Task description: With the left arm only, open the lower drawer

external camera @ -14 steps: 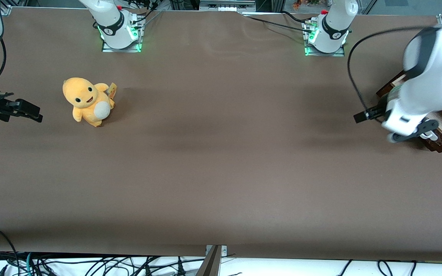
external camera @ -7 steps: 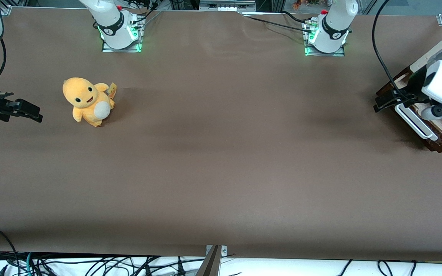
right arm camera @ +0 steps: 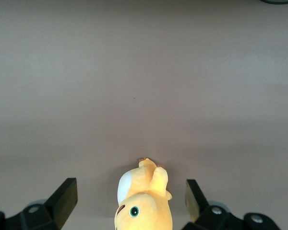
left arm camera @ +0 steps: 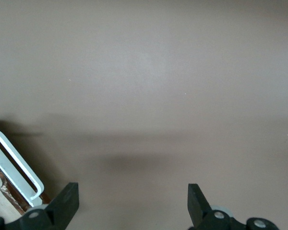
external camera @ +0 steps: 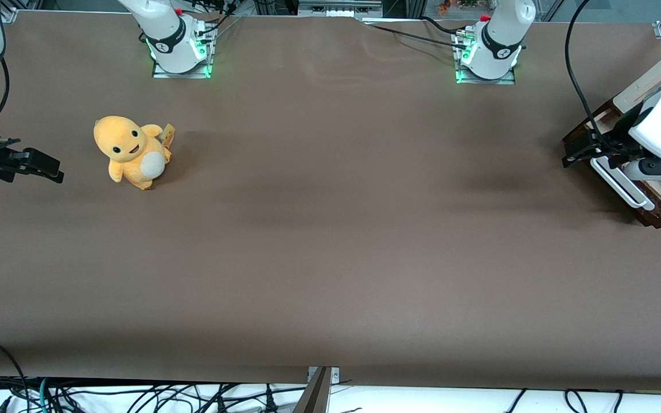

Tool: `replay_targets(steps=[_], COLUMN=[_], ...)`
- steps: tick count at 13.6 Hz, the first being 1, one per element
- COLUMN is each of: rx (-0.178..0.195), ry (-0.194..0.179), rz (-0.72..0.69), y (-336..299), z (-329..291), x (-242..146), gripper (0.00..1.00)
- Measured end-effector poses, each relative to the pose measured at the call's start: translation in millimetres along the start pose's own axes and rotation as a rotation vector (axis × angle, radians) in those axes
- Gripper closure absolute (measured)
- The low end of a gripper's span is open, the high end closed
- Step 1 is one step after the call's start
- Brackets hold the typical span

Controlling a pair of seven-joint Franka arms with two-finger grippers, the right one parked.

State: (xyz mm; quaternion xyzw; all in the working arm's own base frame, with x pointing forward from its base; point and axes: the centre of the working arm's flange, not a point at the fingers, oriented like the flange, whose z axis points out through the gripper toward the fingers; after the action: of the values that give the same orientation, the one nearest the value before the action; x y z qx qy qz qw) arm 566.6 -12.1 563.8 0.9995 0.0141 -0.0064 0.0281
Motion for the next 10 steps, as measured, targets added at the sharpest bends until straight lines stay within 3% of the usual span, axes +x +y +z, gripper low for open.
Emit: replay_targets(steps=[4, 10], rx=[0.055, 0.058], ry=[-0.003, -0.021], rz=[0.036, 0.053], y=[9.0, 19.0], z=[0.7, -2.0], x=[-1.0, -4.1], gripper=[0.0, 0.0])
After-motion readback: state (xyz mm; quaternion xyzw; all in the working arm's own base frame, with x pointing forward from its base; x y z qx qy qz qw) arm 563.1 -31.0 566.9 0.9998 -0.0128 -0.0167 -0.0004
